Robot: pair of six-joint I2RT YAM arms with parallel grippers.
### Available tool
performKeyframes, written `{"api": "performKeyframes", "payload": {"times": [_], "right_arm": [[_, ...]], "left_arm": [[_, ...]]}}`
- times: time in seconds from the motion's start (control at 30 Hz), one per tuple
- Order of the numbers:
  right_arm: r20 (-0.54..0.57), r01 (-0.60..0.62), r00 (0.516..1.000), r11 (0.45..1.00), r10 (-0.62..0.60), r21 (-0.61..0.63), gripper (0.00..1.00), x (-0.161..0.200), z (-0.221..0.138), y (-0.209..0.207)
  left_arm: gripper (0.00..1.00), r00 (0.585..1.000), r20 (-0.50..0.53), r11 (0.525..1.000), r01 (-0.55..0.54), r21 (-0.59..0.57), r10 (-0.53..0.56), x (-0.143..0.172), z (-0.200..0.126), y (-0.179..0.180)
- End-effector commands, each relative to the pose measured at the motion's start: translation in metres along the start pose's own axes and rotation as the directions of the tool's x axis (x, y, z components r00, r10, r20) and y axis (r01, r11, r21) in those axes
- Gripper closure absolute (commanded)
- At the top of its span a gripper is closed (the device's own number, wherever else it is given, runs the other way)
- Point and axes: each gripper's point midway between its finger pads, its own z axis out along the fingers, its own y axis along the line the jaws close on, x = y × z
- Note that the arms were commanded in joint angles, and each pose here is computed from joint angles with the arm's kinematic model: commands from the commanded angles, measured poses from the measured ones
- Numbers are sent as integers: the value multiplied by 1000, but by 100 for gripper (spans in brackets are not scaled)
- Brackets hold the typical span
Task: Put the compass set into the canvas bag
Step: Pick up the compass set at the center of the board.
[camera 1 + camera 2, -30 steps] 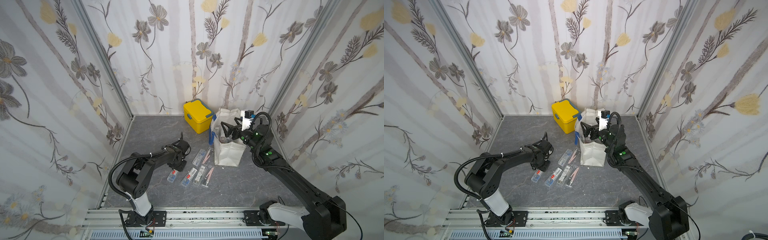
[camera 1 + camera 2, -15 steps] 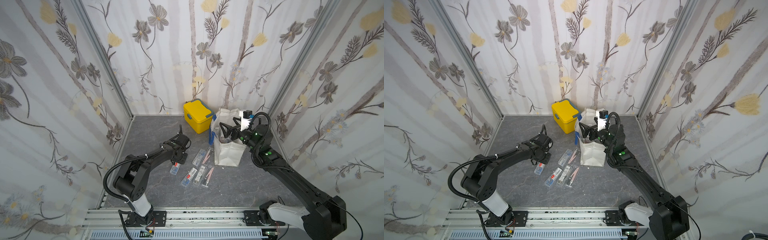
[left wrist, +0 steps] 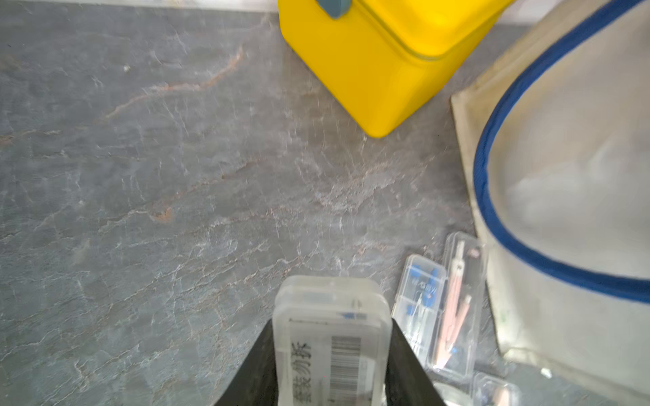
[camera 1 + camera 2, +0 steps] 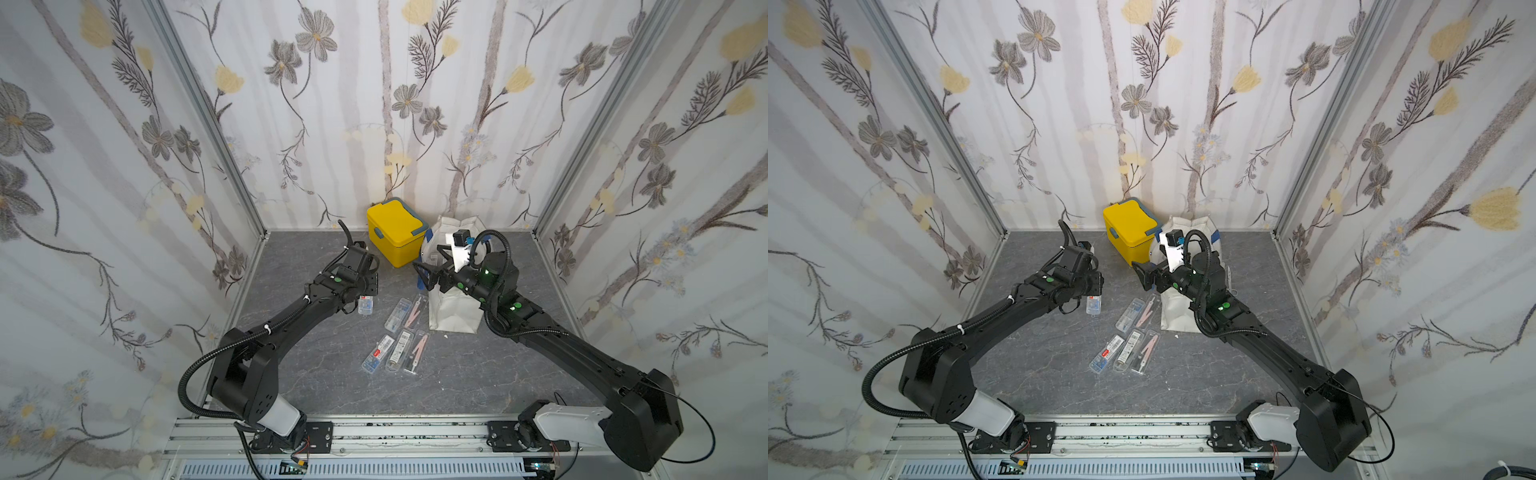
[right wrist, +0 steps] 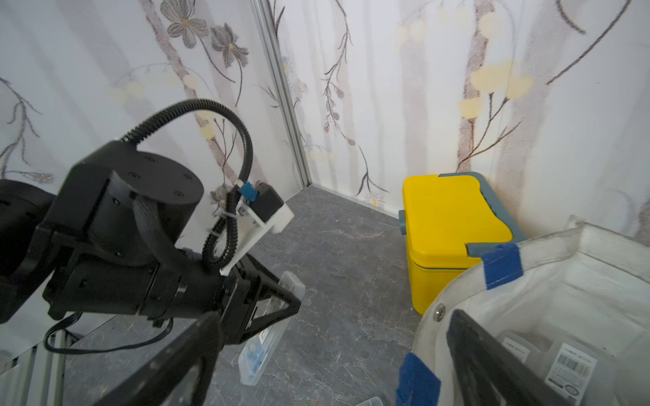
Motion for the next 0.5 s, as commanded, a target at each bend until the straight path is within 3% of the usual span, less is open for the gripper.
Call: {"api": "performKeyframes", "payload": {"times": [0.0, 0.2, 0.47], "right_arm": [[13, 12, 1000, 998, -11, -57, 5, -3, 9, 14], [-75, 27, 996, 988, -38, -153, 16, 18, 27, 36], [-140, -1, 990, 979, -28, -202, 29, 28, 54, 48]], "left_arm": [[67, 978, 171, 992, 114, 58, -122, -47, -19, -6], [66, 938, 274, 959, 147, 240, -213, -85, -53, -23], [65, 912, 316, 899, 111, 425, -262, -104, -86, -49]]}}
